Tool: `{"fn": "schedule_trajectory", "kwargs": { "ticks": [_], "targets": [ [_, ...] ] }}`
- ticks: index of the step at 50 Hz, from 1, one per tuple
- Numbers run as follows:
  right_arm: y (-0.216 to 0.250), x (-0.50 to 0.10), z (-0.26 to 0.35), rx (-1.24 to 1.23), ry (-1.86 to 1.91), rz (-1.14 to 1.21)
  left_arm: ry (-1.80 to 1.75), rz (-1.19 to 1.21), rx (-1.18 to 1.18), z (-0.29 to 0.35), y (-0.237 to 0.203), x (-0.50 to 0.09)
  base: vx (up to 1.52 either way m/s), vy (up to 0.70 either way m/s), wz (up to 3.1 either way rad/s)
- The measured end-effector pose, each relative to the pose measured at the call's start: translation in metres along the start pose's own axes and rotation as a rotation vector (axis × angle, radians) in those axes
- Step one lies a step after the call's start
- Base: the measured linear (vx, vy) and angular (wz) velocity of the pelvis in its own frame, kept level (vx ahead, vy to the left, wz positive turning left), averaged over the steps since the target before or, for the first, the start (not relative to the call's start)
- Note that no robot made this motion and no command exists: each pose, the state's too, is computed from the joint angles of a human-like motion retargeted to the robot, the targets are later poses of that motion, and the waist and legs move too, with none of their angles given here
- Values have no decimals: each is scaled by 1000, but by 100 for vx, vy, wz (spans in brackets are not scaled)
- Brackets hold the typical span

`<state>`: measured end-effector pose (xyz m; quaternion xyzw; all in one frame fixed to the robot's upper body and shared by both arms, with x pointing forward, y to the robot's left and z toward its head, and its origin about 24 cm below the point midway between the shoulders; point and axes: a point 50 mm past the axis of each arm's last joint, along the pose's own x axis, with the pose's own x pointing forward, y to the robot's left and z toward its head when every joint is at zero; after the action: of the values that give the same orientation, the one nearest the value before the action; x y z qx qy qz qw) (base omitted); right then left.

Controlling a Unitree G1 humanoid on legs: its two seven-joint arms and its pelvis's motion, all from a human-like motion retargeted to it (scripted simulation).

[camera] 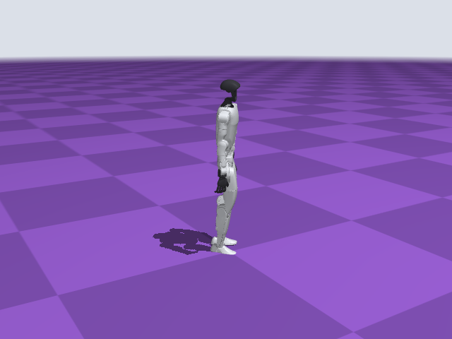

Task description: Upper body actions

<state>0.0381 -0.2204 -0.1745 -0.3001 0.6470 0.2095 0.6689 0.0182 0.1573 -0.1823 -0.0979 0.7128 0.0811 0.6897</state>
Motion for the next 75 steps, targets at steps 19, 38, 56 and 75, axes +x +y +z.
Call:
{"fn": "schedule_trajectory", "kwargs": {
  "ticks": [19,38,56,75],
  "targets": [
    [3,0,3,-49,-7,62,53,8,-15,0,16,-2,0,-3,-18],
    [24,-3,-34,249,106,33,30,53,148,6,3,-2,6,-8,8],
    [18,-6,-35,498,184,-16,167,52,47,-29,6,-1,6,-9,1],
    [-75,-44,182,263,-502,6,495,-64,-218,-137,27,-22,-6,-7,-3]
  ]
}}
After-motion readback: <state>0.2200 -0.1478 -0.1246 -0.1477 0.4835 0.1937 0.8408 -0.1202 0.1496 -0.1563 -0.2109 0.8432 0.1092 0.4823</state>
